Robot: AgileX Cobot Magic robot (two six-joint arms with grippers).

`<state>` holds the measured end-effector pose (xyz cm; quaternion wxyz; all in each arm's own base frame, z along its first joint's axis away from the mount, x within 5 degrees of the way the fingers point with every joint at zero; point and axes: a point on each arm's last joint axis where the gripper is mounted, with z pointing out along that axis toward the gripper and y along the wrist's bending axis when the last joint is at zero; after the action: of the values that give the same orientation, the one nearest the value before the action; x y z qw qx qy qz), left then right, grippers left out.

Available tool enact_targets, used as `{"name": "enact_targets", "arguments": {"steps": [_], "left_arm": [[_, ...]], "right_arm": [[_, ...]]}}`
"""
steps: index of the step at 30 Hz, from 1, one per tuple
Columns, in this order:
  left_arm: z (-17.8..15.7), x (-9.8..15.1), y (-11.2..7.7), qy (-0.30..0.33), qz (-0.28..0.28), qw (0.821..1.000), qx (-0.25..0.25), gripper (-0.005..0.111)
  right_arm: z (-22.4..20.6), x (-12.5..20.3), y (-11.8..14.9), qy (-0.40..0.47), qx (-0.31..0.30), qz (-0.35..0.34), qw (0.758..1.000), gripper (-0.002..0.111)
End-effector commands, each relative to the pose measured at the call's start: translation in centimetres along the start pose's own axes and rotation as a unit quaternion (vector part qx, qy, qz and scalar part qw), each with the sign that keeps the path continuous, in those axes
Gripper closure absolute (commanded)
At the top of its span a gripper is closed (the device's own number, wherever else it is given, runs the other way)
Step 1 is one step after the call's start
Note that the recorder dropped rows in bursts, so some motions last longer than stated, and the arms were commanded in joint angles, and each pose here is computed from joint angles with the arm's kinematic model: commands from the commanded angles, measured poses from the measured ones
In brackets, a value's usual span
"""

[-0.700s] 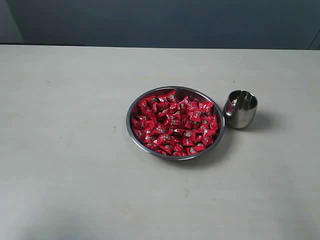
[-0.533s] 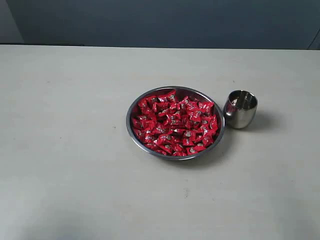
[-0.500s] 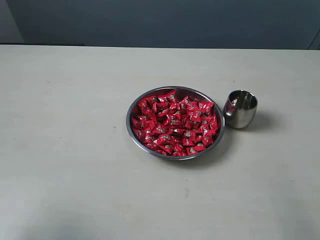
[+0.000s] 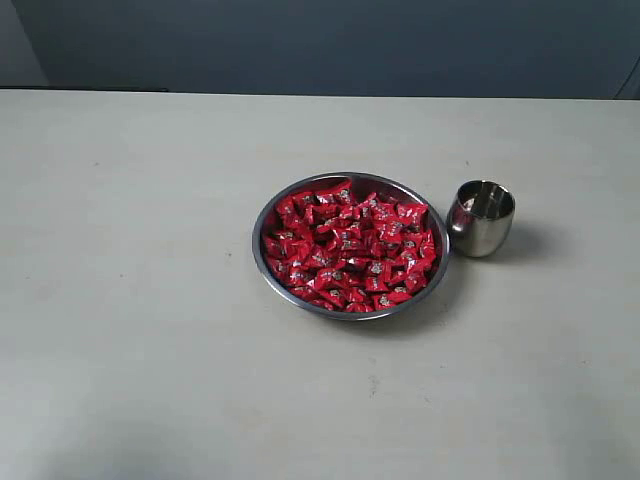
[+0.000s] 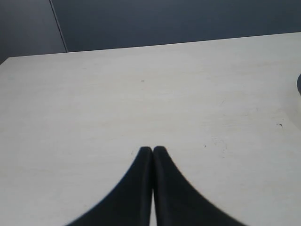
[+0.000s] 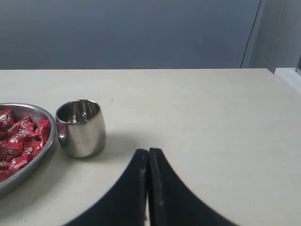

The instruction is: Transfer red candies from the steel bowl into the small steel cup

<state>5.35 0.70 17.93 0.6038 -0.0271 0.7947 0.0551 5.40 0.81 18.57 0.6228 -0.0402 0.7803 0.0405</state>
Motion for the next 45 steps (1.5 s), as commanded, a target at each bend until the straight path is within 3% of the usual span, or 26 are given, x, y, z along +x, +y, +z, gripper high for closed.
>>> {"name": "enact_targets", "arguments": {"steps": [1,35,45], "left_arm": [[-0.1,-0.3,0.0,-0.009,0.001,1.000,0.003,0.106],[-0.1,-0.3,0.0,-0.009,0.001,1.000,0.003,0.106],[-0.1,-0.3,0.0,-0.009,0.001,1.000,0.003,0.106]], "right_arm": [[0.0,0.0,0.0,-0.005,0.003,0.002,1.000,0.108],[0.0,0.0,0.0,-0.002,0.001,0.002,1.000,0.108],[-1.6,-5.3,0.1,-0.055,0.000,-0.002,0.999,0.108]]}}
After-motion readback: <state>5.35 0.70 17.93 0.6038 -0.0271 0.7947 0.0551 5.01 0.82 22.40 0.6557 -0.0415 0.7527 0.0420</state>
